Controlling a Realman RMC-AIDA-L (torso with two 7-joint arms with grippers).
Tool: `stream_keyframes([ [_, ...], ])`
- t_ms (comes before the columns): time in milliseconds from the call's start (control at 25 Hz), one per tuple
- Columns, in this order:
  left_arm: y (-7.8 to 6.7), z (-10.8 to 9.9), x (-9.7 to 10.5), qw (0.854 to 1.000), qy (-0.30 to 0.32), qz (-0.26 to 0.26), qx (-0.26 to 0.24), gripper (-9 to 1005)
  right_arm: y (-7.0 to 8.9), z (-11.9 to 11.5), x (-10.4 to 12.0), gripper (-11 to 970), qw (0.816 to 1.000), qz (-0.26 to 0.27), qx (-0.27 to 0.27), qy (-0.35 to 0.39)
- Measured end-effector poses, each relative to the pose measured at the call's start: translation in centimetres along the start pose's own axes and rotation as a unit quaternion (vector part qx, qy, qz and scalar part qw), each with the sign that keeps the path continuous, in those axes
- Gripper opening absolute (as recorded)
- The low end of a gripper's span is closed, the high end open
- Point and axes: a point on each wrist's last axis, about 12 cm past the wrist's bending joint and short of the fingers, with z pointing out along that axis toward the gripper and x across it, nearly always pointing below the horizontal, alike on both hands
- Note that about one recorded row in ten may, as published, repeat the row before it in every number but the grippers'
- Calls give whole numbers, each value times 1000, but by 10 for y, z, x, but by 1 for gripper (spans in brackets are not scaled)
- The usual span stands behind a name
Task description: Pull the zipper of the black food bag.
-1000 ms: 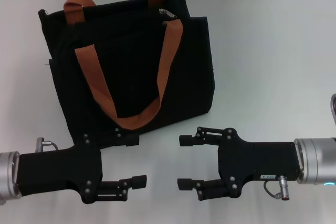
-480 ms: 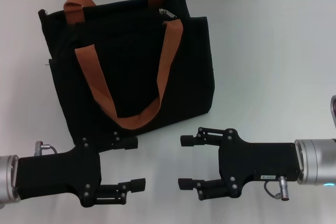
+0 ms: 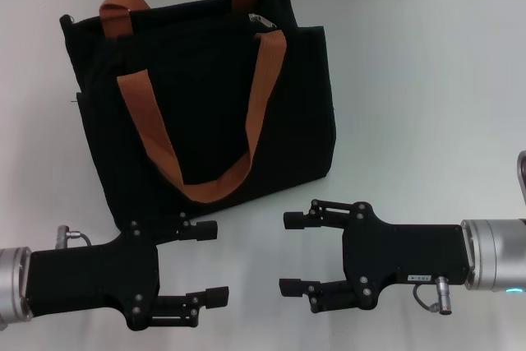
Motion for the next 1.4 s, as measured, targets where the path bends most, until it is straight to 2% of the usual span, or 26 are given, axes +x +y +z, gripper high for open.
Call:
stream_keyframes([
  [1400,2,1,1,1000,8,2,-3,815,-2,0,0,806,1000,-5,6,3],
])
